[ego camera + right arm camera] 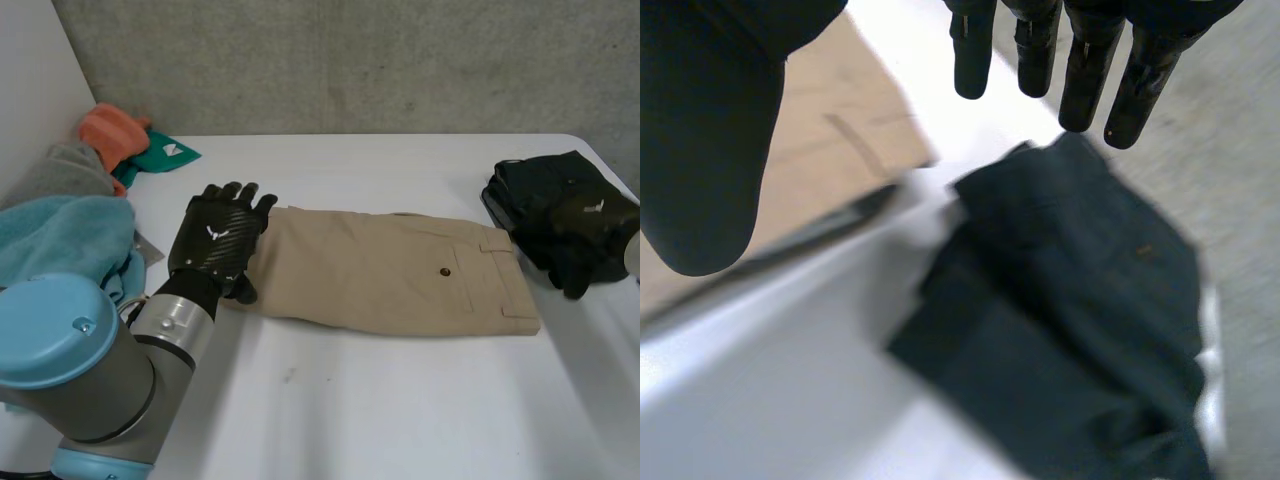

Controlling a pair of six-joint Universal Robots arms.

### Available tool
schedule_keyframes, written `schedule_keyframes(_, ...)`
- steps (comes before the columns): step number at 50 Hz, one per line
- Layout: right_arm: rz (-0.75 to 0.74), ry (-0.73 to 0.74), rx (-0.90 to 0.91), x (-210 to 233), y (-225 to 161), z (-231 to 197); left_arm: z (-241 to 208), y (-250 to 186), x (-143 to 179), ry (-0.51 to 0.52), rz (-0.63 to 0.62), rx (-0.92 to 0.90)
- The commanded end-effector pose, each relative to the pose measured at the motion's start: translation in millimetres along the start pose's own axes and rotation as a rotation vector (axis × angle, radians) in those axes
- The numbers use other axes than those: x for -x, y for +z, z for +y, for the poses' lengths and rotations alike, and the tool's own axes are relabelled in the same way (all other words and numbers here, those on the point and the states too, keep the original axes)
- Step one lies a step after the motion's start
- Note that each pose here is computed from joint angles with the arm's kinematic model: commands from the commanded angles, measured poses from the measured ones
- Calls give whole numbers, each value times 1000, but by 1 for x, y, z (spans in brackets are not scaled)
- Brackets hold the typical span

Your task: Fold the laundry.

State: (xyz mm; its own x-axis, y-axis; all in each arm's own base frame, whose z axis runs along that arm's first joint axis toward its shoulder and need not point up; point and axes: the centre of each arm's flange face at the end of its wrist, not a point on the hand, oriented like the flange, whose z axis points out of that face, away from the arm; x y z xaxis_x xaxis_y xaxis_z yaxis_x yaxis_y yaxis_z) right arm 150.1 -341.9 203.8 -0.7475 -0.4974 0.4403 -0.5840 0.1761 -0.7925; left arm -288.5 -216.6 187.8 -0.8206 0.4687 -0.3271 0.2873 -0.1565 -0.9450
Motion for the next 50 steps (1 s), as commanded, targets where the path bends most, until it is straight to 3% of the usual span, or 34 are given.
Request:
schedule_keyframes(1,-53,112,47,36,-13,30,-4,-2,1,-1,-3,-10)
schedule_keyframes(23,-79,123,-46,80,8,50,-3,-3,1,0,0,-10)
schedule_keyframes(42,-47,77,-71,71,30,52,-2,-4,1,0,1,-6)
schedule_keyframes(50,35,-2,-20,59,25,50,-2,-4,1,0,0,-5)
